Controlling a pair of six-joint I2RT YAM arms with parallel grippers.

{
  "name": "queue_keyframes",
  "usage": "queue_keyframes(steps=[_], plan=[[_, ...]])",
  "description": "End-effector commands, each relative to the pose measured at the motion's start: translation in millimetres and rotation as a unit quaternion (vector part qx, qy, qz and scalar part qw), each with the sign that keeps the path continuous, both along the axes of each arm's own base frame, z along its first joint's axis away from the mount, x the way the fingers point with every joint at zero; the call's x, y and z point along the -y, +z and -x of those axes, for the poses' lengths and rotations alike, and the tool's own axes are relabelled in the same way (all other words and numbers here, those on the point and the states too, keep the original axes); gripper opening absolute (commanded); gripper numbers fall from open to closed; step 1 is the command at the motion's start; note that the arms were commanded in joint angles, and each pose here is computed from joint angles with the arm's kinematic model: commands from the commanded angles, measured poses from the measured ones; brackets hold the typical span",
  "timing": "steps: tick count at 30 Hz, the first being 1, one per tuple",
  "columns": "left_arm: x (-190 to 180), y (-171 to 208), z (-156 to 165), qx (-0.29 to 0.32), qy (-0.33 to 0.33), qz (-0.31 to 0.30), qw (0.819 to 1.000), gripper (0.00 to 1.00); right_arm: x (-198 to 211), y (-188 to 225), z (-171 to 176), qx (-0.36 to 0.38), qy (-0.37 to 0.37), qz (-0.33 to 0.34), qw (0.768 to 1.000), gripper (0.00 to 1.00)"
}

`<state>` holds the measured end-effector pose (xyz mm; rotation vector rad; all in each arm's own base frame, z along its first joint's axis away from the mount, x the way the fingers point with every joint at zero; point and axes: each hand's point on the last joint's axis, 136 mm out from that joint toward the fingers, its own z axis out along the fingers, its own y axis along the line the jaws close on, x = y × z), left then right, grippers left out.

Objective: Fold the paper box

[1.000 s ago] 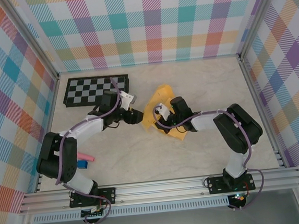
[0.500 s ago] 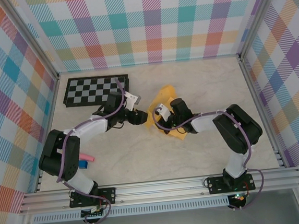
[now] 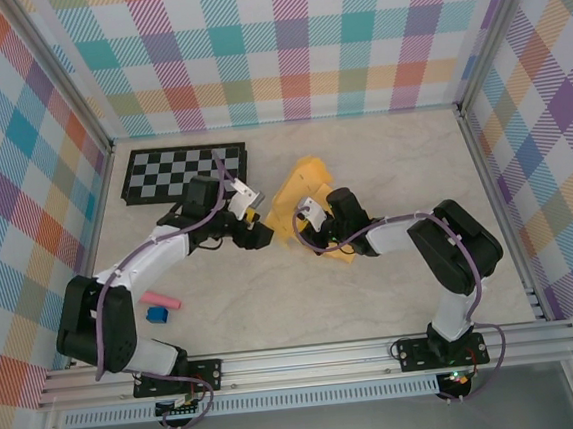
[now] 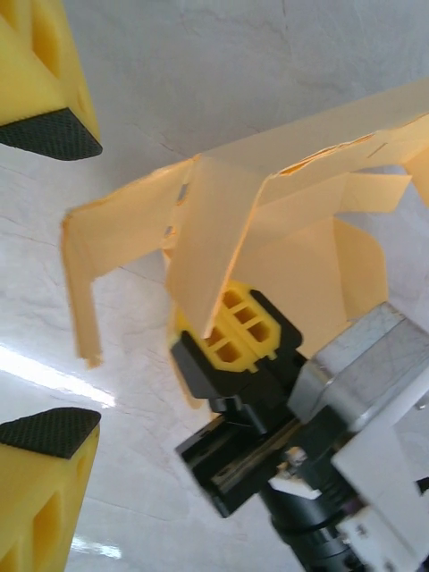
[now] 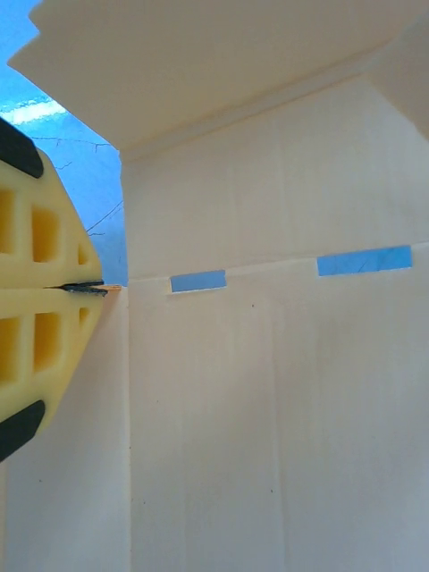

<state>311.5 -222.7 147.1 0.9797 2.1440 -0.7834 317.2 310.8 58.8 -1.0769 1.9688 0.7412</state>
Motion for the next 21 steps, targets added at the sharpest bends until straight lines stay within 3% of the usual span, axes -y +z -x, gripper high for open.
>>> queue_keyframes(steps=[1, 7, 9, 16, 21], plan=[[-16, -11, 23, 0.000, -0.027, -0.028, 0.999, 0.77, -5, 2, 6, 0.013, 0.024, -0.011, 1.000, 0.00], [-17, -29, 25, -0.011, -0.024, -0.034, 0.999, 0.78, -8, 2, 8, 0.015, 0.035, -0.011, 0.999, 0.01], [-9, -28, 19, -0.018, -0.016, -0.012, 1.000, 0.78, -8, 3, 7, 0.016, 0.035, -0.012, 0.999, 0.03], [27, -27, 4, 0.020, 0.014, 0.006, 1.000, 0.79, -10, 9, 2, 0.012, 0.022, -0.019, 1.000, 0.13], [34, -38, -4, 0.025, 0.019, 0.002, 1.000, 0.77, -9, 13, 2, 0.006, 0.014, -0.027, 1.000, 0.22]])
